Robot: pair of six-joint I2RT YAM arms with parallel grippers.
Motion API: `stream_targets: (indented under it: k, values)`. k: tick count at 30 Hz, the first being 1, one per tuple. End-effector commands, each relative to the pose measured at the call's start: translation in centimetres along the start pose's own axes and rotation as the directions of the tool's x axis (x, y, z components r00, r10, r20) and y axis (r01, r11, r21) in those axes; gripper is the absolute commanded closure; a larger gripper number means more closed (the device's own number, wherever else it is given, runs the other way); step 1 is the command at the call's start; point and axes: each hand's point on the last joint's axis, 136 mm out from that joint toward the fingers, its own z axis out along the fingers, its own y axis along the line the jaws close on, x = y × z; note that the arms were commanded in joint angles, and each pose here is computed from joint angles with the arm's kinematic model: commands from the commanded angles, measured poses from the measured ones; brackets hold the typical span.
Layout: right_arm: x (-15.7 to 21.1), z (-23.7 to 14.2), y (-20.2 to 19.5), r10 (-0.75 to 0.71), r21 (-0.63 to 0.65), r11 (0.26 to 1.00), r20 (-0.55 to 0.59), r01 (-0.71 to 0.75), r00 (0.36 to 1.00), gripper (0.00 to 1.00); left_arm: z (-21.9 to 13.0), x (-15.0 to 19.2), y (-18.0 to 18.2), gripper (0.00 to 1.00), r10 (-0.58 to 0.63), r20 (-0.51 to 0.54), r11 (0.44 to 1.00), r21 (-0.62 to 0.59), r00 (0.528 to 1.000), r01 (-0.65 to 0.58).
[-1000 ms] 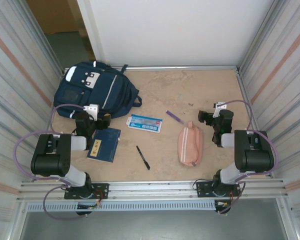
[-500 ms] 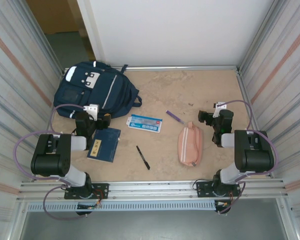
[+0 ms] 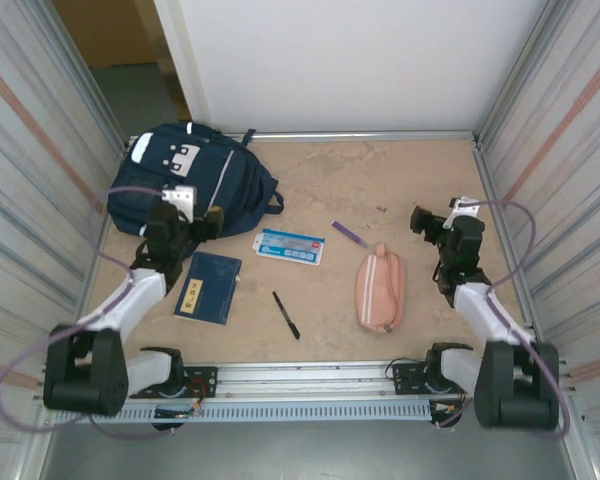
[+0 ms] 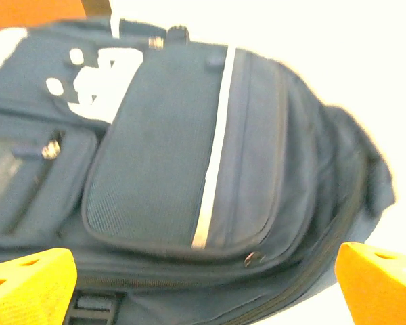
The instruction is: Pack the student bag
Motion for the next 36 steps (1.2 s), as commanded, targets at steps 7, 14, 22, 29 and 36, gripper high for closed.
stream_targets:
  k: [7, 14, 22, 29, 36]
  values:
    - [6.7, -6.9, 7.2, -0.023, -0.093, 0.995, -0.454, -0.022, 0.891, 0.01, -8.1, 3.9, -2.7, 0.01, -0.435, -0.468, 0.874, -0.011, 0.769, 0.487]
    - [12.8, -10.8, 13.9, -0.300, -0.332, 0.937, -0.597, 0.111, 0.744, 0.06, -7.2, 5.3, -7.7, 0.01, -0.155, -0.571, 0.966, 0.084, 0.806, 0.245]
    - [13.5, -10.9, 16.0, -0.320, -0.390, 0.918, -0.622, 0.072, 0.715, 0.10, 2.8, 2.8, -9.5, 0.10, 0.034, -0.567, 0.999, 0.011, 0.823, -0.033]
    - [13.2, -11.3, 15.7, -0.324, -0.387, 0.919, -0.620, 0.081, 0.714, 0.11, 11.7, 4.3, -10.4, 0.23, 0.086, -0.655, 0.986, -0.052, 0.751, -0.158]
    - [12.4, -12.2, 14.8, -0.340, -0.389, 0.915, -0.607, 0.104, 0.719, 0.10, 15.7, 6.6, -10.3, 0.92, 0.138, -0.717, 0.961, -0.070, 0.683, -0.267]
